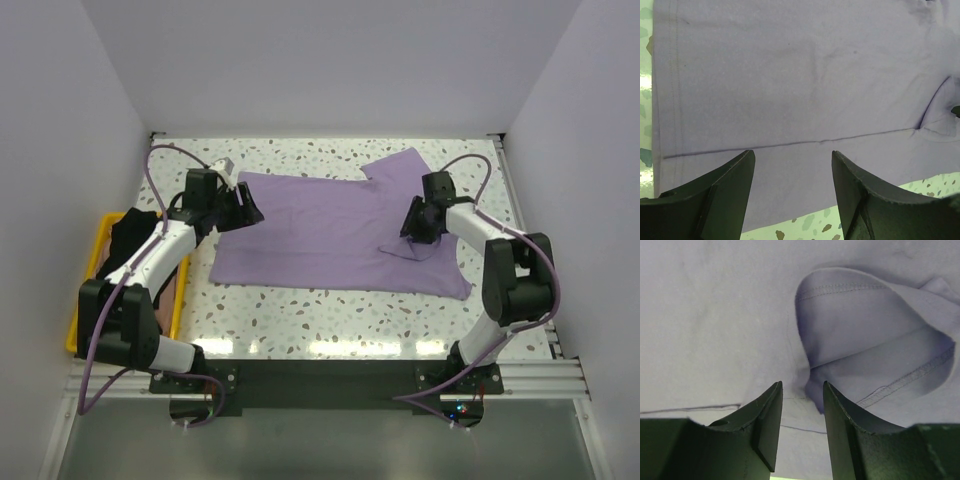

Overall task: Fold and stack the t-shirts
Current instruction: Fold the tshirt

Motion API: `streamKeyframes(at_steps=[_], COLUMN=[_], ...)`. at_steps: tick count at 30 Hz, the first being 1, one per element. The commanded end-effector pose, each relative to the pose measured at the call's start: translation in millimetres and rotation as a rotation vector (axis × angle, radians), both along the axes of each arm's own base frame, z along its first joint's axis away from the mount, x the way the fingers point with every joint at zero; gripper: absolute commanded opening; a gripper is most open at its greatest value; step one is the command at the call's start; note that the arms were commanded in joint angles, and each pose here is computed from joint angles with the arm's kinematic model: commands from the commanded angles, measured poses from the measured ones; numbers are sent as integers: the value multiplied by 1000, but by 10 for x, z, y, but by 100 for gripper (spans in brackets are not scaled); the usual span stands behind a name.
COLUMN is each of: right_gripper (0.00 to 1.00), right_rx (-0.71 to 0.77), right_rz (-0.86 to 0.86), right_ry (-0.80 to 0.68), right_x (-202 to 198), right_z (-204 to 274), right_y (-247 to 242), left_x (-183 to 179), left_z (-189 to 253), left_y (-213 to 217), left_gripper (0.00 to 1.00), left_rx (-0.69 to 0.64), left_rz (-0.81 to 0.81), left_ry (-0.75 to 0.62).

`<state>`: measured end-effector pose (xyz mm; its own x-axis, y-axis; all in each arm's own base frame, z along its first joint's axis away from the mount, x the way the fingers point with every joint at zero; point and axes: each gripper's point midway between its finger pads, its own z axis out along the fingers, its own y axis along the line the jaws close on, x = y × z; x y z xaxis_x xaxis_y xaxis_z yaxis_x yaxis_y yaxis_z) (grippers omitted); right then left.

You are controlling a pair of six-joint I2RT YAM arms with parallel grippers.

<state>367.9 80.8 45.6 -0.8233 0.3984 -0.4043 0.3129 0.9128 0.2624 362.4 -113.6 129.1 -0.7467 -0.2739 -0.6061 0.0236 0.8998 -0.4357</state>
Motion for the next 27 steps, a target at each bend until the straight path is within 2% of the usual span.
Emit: streamKeyframes(at_steps=[1,6,9,10,13,16,27], right_gripper=[42,39,33,26,15,9,4], right_rx=[-7,2,12,15,22,21,10], right_rz=[30,46,52,55,61,64,120], right_ry=[-34,-30,-34,-35,-42,-46,-52], right_x=[62,89,130,141,205,267,563], right_z=[30,25,50,58,104,140,189], right_y=[60,167,215,229,276,310,504], left_x=[16,10,10,8,9,10,10], left_z=[41,33,33,30,30,29,9], left_y=[-44,-40,-40,-37,-35,-32,-26], left_gripper=[68,68,68,68,68,68,68], left_rx=[-4,-3,-3,-2,-1,1,5], left_rz=[-34,-32,-32,-31,-30,-30,-29], left_ry=[-38,-37,-37,-35,-36,-36,-31])
